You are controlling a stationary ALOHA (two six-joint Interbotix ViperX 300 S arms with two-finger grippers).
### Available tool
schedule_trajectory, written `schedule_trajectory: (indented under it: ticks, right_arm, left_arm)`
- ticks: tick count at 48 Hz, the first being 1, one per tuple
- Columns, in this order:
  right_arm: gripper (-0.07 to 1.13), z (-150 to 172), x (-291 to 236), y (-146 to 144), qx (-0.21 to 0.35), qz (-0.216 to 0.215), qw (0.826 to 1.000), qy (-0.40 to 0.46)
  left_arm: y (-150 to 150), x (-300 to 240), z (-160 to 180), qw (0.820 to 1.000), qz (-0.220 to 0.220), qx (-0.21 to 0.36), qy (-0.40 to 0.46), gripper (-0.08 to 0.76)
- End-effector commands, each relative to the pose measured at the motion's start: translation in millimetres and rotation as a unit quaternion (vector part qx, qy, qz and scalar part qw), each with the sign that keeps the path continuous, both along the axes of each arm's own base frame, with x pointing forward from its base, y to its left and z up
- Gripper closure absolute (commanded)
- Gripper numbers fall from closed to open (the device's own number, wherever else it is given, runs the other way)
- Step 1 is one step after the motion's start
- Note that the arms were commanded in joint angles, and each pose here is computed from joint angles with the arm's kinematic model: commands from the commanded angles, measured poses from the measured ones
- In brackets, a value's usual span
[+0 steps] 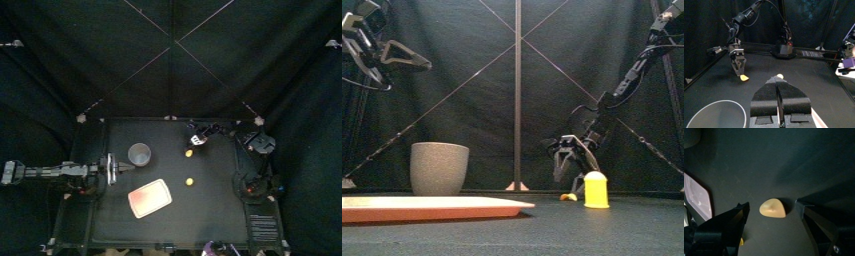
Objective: Pick the chip then place it on the pink plate
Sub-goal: Pick the chip
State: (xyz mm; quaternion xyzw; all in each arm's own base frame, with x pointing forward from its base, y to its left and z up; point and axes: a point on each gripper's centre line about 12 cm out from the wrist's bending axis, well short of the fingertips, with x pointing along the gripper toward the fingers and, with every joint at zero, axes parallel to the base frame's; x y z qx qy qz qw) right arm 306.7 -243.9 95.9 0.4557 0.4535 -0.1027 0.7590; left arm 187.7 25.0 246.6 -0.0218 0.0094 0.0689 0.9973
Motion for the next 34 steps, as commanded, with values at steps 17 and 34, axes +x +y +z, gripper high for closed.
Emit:
schedule_trajectory:
  ticks: [17,34]
  right_arm:
    - [0.0,14.1,-5.8,32.8,-0.006,0.01,1.0,0.012]
    - [0.0,2.8,-4.3,23.9,-0.034,-0.006,0.999,0.02]
  left_arm:
    - [1.0,-1.7,3.7,1.0,0.004,-0.005,-0.011,0.64]
    - [1.1,-2.0,3.4,1.0,0.005,-0.009,-0.011,0.64]
